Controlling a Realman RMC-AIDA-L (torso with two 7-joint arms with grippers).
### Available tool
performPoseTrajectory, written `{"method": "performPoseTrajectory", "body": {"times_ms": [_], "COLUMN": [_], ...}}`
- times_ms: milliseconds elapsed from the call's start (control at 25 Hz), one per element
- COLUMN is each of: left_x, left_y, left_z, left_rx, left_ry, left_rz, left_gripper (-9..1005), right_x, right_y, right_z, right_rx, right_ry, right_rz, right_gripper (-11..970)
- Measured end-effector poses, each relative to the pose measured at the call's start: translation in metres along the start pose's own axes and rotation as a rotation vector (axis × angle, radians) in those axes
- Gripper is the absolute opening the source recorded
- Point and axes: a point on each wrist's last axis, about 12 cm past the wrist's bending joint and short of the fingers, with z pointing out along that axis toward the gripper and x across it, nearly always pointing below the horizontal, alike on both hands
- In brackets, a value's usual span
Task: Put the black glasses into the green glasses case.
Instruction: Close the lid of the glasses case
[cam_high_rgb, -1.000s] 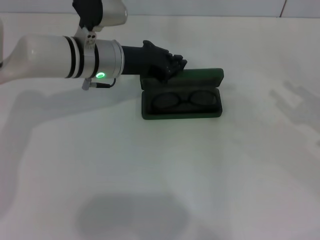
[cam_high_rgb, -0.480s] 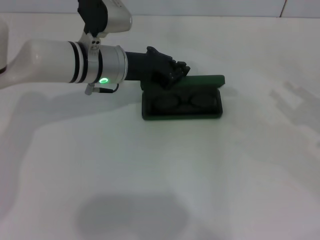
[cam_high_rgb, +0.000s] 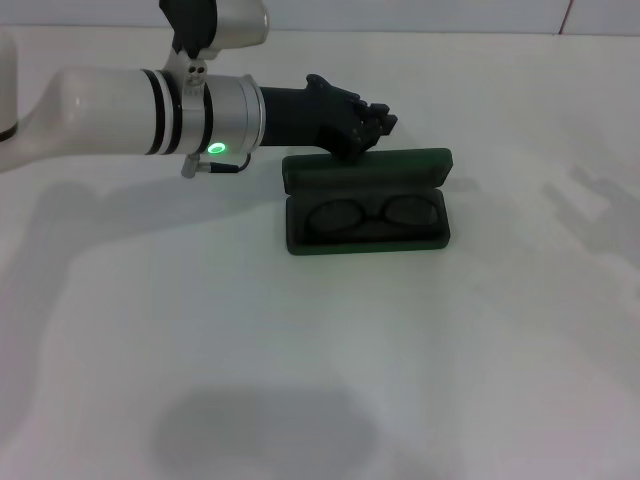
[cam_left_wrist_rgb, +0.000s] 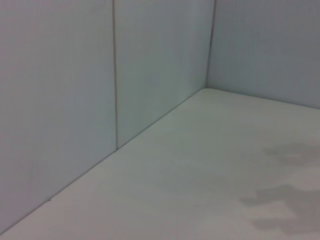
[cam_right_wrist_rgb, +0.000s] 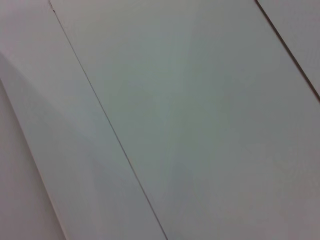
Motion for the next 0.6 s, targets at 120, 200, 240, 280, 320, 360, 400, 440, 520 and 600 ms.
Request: {"method": "performPoseTrajectory", "body": {"times_ms": [120,200,240,280,320,360,400,440,520,600], "left_x": [0.0003,0.0013,0.0019,0.0022,0.0026,0.0029,0.0033,0.0034,0.0046,0.0068], "left_y": [-0.0019,-0.0034,-0.0038,-0.0039,-0.0040,-0.0040,-0.0039,-0.0035,-0.0027,-0.0020], "left_z": [-0.0007,-0.0004,-0.0003,-0.0003,-0.0003,-0.0004,-0.0004,-0.0006,-0.0013,-0.0025], "left_rx": [0.020,0.029,0.031,0.032,0.032,0.032,0.031,0.028,0.023,0.019], "left_ry": [0.001,0.005,0.007,0.008,0.008,0.009,0.010,0.011,0.015,0.020], "left_rz": [-0.004,-0.004,-0.005,-0.007,-0.008,-0.009,-0.010,-0.009,-0.010,-0.013], "left_gripper": [127,127,127,127,127,127,126,126,126,126], "right_x": [-0.0004,-0.0006,-0.0007,-0.0007,-0.0008,-0.0010,-0.0012,-0.0013,-0.0013,-0.0012], "right_y": [-0.0003,-0.0007,-0.0010,-0.0010,-0.0010,-0.0011,-0.0011,-0.0011,-0.0012,-0.0013], "right_z": [-0.0003,-0.0005,-0.0004,-0.0004,0.0000,0.0007,0.0018,0.0021,0.0026,0.0027], "right_rx": [0.002,0.006,0.007,0.007,0.007,0.006,0.003,0.002,0.003,0.003], "right_ry": [-0.002,-0.003,-0.003,-0.003,-0.003,-0.003,-0.003,-0.002,-0.002,-0.002], "right_rz": [-0.001,-0.001,-0.001,-0.001,-0.002,-0.002,-0.003,-0.003,-0.003,-0.006], "right_gripper": [494,494,494,494,494,494,494,494,494,494]}}
